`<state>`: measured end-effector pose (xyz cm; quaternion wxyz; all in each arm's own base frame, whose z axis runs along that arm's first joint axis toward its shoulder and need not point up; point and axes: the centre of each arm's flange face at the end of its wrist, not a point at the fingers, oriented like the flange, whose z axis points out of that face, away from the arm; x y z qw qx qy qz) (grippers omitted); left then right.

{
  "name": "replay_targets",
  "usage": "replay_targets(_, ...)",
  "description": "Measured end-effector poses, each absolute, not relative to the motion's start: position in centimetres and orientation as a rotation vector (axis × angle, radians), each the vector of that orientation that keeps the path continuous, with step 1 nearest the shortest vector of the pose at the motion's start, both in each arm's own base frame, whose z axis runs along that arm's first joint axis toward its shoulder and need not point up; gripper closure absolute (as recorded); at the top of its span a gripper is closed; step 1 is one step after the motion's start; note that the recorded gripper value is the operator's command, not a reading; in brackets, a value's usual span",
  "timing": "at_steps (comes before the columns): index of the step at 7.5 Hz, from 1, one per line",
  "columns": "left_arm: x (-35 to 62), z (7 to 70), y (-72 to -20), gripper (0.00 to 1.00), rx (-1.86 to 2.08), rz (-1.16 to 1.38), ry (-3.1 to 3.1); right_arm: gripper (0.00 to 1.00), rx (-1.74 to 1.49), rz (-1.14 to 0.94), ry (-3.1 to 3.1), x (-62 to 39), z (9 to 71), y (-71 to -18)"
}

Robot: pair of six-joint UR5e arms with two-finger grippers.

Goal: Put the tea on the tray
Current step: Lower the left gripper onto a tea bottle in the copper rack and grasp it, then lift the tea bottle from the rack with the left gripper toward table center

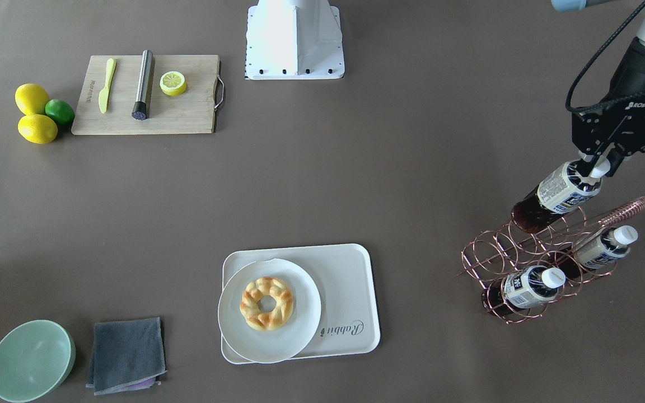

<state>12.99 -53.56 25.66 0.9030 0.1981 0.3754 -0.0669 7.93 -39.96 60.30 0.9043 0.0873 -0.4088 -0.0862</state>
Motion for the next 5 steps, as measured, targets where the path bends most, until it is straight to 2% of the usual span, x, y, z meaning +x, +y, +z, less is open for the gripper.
replay_targets(3,14.2,17.9,-50.9,1.00,0.376,-0.143,0.753,0.00,0.174,-0.181,-0.847,7.7,60.5,-40.0)
replay_targets(5,21.2,15.1,-48.8,1.00,0.339,-0.156,0.762,0.00,0.174,-0.185,-0.850,7.5,60.5,-40.1)
